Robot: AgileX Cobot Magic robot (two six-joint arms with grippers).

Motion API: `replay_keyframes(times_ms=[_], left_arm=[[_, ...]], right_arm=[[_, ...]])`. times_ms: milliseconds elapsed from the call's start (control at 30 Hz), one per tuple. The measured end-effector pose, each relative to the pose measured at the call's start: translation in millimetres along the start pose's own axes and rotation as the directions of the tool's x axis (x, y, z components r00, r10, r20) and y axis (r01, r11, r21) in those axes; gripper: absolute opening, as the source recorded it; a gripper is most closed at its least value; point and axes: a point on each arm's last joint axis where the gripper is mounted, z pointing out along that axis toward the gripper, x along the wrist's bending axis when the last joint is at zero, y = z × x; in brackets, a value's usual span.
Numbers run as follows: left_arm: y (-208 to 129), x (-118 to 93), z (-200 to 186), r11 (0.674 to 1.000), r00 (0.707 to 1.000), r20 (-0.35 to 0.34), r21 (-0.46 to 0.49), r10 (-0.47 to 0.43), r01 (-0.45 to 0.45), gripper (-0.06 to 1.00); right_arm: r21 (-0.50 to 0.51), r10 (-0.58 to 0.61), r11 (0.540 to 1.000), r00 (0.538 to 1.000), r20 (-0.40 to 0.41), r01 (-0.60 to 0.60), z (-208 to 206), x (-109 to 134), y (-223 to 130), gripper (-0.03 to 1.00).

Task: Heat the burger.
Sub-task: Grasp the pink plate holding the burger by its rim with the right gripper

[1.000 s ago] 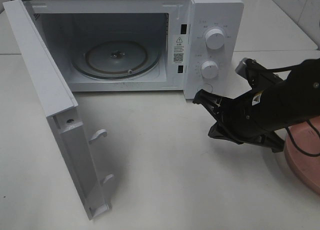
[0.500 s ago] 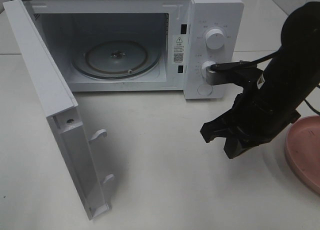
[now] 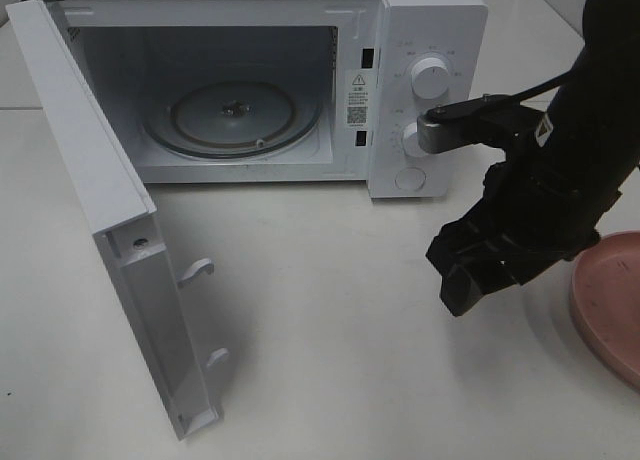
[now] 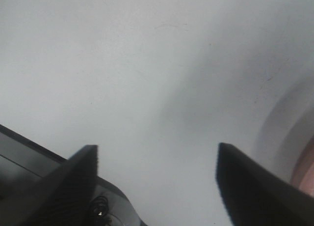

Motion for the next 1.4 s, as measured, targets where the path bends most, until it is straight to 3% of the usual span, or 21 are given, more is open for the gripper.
replay_keyframes(times_ms=[33, 167, 333, 600, 800, 1400], left_arm=[[0, 0, 0, 1.0, 1.0, 0.0, 0.0, 0.0, 0.0, 0.98], [0, 0, 0, 1.0, 1.0, 0.0, 0.0, 0.0, 0.0, 0.98], [0, 0, 0, 1.0, 1.0, 0.0, 0.0, 0.0, 0.0, 0.98], [0, 0, 0, 1.0, 1.0, 0.0, 0.0, 0.0, 0.0, 0.98], [0, 0, 0, 1.0, 1.0, 0.0, 0.0, 0.0, 0.0, 0.98], [0, 0, 0, 1.0, 1.0, 0.0, 0.0, 0.0, 0.0, 0.98]], right_arm=[[-0.008, -0.02, 1.0, 1.0, 0.01, 0.02, -5, -1, -2, 0.87], [0.048, -0.075, 0.996, 0.995, 0.059, 0.072, -12, -8, -9, 0.98], [0.083, -0.019, 0.996, 0.997, 0.079, 0.013, -14, -26, -12, 0.97], [0.069, 0.103, 0.991, 0.986, 0.132, -0.113, -18, -69, -17, 0.89], [0.07, 0.154, 0.983, 0.966, 0.207, -0.171, -15, -96, -20, 0.87], [0.105, 0.186, 0.972, 0.959, 0.212, -0.212, 33, -107, -17, 0.86]])
